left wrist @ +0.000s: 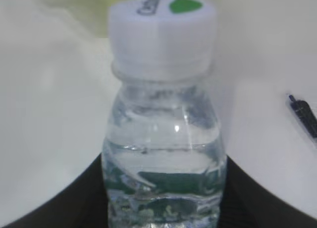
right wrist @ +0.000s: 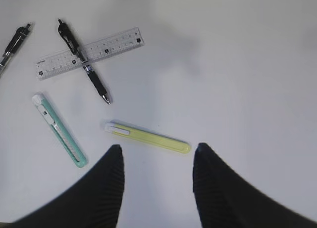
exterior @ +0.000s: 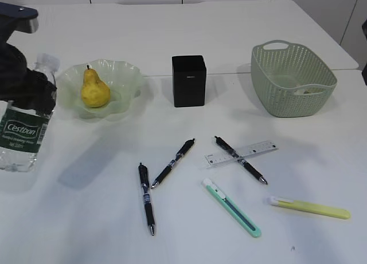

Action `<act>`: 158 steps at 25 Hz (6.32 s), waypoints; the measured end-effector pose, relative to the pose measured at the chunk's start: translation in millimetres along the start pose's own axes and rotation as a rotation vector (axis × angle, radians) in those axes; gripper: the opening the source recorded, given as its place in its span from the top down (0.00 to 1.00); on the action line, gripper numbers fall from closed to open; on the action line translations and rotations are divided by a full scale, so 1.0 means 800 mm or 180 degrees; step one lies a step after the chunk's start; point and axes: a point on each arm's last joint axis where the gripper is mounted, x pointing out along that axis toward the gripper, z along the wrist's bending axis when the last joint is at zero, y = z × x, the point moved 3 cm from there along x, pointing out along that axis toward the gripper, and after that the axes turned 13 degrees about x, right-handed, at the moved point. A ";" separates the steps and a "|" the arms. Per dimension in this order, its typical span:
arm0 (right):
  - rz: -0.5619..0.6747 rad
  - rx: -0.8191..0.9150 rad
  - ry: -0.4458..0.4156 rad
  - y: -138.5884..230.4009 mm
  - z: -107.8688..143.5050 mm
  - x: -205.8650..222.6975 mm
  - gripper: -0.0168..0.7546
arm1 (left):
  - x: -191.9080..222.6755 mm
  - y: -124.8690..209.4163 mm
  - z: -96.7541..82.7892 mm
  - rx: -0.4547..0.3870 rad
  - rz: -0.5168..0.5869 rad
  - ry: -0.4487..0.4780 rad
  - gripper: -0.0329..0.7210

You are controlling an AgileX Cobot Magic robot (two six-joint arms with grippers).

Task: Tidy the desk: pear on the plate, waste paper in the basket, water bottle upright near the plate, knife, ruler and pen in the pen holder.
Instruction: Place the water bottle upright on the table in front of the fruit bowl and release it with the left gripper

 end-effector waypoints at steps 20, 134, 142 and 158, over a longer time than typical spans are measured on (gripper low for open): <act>0.0001 -0.0036 -0.0005 0.000 0.000 0.000 0.50 | -0.026 0.006 -0.010 -0.0376 -0.2605 -0.0285 0.48; -0.0028 -0.0168 0.0107 -0.001 -0.005 0.000 0.50 | 0.143 0.048 -0.006 -0.0403 -0.2672 -0.0428 0.30; -0.0028 -0.0168 0.0107 -0.001 -0.005 0.000 0.50 | 0.144 0.048 -0.007 -0.0379 -0.2677 -0.0413 0.17; -0.0044 -0.0189 0.0169 -0.002 -0.008 0.000 0.50 | 0.138 0.048 -0.006 -0.0375 -0.2569 -0.0393 0.16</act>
